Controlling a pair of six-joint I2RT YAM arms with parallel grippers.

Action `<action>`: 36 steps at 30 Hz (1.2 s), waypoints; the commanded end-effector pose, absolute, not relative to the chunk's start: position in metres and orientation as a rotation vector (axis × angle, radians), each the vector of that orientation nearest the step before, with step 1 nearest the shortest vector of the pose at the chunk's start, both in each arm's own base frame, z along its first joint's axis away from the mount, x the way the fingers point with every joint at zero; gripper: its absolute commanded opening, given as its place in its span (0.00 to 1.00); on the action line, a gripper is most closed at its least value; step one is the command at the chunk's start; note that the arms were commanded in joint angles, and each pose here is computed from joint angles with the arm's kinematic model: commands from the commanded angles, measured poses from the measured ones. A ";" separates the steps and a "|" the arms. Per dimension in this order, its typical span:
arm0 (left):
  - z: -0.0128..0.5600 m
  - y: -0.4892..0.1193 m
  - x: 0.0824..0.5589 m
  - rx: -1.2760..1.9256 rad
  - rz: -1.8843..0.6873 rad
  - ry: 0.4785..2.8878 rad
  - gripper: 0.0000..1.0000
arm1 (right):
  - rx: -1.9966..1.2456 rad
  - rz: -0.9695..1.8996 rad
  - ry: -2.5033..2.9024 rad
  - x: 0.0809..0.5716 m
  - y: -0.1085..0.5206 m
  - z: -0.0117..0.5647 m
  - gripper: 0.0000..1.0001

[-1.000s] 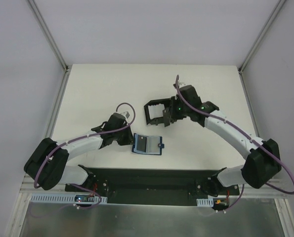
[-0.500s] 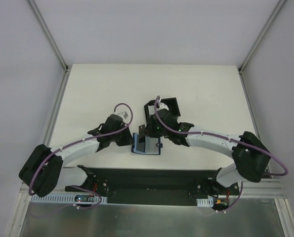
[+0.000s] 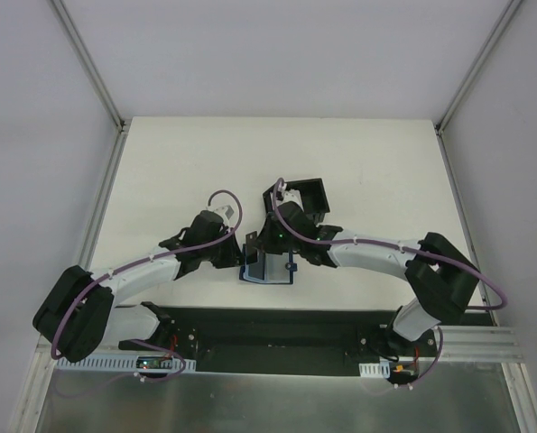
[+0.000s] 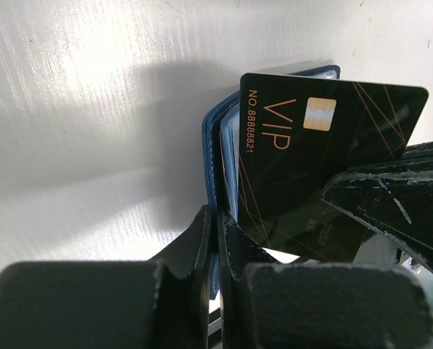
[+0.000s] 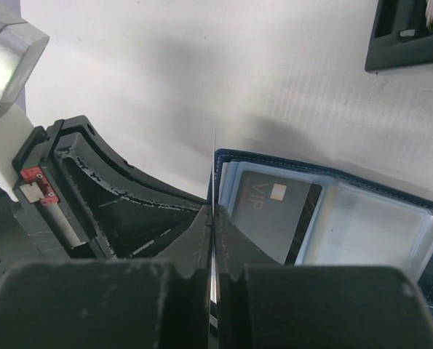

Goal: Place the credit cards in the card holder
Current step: Turn over the card holder at the center of the board.

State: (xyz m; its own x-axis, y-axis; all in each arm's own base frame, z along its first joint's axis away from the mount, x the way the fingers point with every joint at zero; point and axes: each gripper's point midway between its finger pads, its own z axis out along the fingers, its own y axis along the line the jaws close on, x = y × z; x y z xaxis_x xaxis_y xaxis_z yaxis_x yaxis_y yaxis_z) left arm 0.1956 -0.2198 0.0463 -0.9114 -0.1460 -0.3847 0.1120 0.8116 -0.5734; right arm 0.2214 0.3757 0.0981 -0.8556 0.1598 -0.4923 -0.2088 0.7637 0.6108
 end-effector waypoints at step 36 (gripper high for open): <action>0.049 -0.220 0.195 0.007 -0.866 2.546 0.00 | -0.124 0.716 2.421 0.218 0.360 0.109 0.00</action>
